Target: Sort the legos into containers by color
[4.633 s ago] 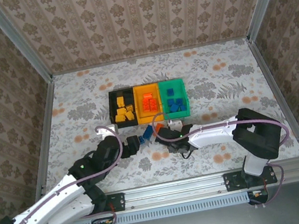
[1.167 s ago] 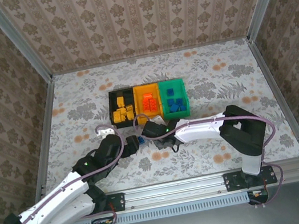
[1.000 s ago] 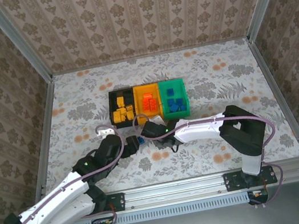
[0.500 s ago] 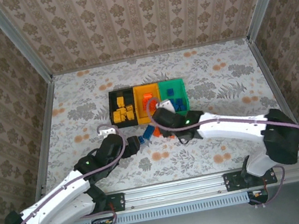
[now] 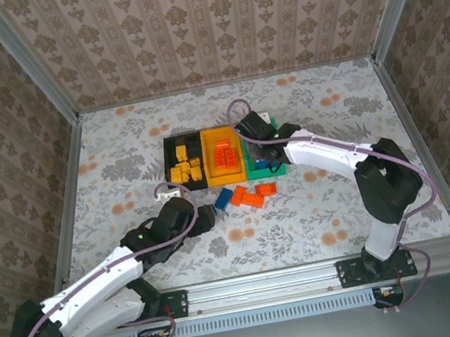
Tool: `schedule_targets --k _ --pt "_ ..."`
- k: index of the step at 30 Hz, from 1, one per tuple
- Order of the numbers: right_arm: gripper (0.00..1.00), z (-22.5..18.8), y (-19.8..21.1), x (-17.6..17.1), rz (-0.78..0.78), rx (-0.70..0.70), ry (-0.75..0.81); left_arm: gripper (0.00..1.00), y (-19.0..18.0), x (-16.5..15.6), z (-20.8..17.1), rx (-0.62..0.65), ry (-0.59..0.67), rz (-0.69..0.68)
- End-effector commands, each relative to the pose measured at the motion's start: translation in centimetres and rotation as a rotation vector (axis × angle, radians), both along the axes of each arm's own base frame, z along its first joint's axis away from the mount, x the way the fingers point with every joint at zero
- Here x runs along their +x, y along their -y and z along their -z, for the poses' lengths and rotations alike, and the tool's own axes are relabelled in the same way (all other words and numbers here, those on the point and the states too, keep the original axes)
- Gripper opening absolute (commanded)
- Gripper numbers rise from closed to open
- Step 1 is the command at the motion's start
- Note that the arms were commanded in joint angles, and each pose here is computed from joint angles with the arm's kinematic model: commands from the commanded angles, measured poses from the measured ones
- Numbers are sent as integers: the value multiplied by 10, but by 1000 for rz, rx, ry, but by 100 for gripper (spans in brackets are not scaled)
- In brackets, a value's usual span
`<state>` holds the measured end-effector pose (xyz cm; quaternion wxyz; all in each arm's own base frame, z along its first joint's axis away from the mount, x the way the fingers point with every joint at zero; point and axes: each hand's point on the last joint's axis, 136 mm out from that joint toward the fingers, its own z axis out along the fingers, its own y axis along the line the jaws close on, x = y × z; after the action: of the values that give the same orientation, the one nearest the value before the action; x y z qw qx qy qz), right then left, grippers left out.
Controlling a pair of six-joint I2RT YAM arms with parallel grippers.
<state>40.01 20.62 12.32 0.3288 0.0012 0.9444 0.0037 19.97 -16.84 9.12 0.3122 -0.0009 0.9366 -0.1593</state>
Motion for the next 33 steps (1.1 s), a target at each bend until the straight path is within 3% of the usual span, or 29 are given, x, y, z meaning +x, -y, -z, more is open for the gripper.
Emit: schedule_targets --k 1,4,6,14,19,21,33 --pt "46 -5 -1 10 -12 -7 -16 100 7 6 -9 -2 18 25" --pt "68 -18 -6 15 -30 12 7 100 9 8 -8 10 15 34" --pt "74 -31 -8 13 -38 39 29 100 11 9 -8 20 17 43" --pt "78 -49 -6 -35 -73 154 76 100 34 21 -2 64 -9 143" --pt "79 -33 6 -66 -53 212 54 85 47 33 15 166 -53 198" --pt "79 -34 11 -74 -50 229 57 84 49 39 23 197 -63 197" --pt "79 -34 24 -84 -29 222 81 67 30 33 58 242 -146 118"
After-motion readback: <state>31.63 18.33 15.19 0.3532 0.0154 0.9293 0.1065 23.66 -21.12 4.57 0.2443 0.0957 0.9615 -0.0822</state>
